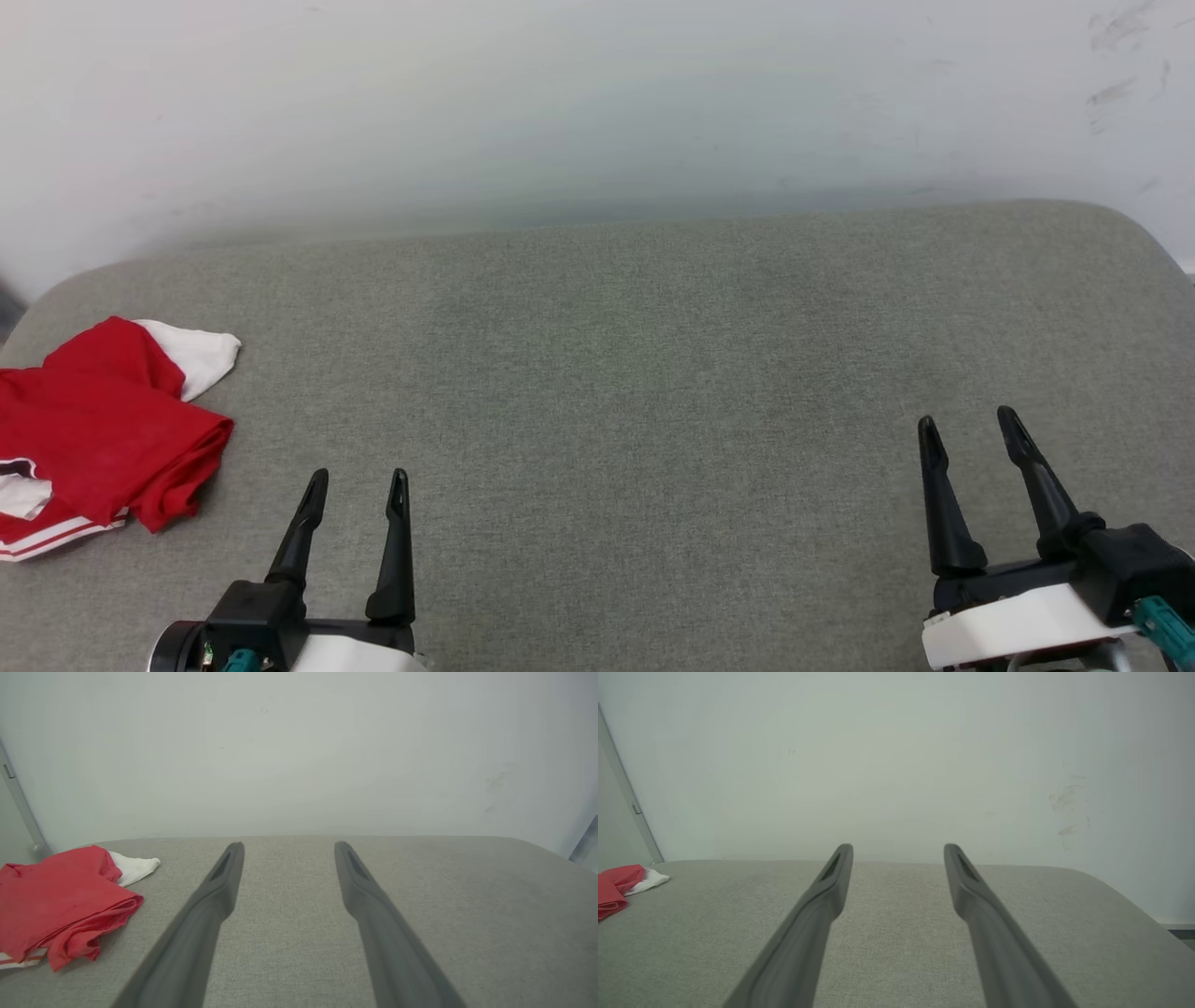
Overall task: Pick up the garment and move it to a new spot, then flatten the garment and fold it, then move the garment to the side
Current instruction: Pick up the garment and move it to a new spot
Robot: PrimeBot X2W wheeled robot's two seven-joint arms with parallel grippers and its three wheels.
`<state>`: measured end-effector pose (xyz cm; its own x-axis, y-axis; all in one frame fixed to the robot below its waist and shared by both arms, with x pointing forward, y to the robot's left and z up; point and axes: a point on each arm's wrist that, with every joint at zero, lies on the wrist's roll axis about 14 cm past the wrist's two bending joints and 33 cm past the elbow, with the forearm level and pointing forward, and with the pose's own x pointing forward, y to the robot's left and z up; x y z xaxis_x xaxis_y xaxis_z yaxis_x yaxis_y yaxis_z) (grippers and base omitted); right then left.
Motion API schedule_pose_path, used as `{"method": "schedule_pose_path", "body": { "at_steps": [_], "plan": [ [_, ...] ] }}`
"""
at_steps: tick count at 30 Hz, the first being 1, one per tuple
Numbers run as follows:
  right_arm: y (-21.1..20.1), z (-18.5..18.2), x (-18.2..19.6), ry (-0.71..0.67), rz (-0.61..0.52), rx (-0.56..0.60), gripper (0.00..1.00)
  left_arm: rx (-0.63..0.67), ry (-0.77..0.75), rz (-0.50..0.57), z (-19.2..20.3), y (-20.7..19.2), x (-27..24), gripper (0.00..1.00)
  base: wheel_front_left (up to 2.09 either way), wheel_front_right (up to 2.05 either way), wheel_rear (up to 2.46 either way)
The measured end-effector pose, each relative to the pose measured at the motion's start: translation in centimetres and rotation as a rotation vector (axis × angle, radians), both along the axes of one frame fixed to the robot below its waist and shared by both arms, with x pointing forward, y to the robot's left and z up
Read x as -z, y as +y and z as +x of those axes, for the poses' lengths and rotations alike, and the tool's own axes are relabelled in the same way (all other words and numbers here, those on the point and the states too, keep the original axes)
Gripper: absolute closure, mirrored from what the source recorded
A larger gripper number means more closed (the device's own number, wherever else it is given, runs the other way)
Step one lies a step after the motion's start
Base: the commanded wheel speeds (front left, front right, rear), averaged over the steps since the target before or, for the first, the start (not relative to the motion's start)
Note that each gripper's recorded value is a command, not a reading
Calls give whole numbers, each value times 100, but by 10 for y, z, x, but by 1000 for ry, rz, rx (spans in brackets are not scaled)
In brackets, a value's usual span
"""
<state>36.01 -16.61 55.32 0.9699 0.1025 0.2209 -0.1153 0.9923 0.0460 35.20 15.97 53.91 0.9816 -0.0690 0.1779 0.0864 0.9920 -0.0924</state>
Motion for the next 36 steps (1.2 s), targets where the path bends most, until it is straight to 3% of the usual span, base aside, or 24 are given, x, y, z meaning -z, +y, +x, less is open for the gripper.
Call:
{"method": "schedule_pose_path", "body": {
  "at_steps": [14,24,36],
  "plan": [
    [24,3,7,6,-53,-68,0,-53,10,13,-5,18,6,0,0,0,0],
    [81,12,9,6,-48,-242,0,-206,26,8,-28,62,10,0,0,0,0],
    [159,7,6,0,-34,-480,0,-427,30,27,-88,123,11,0,0,0,0]
  ]
}}
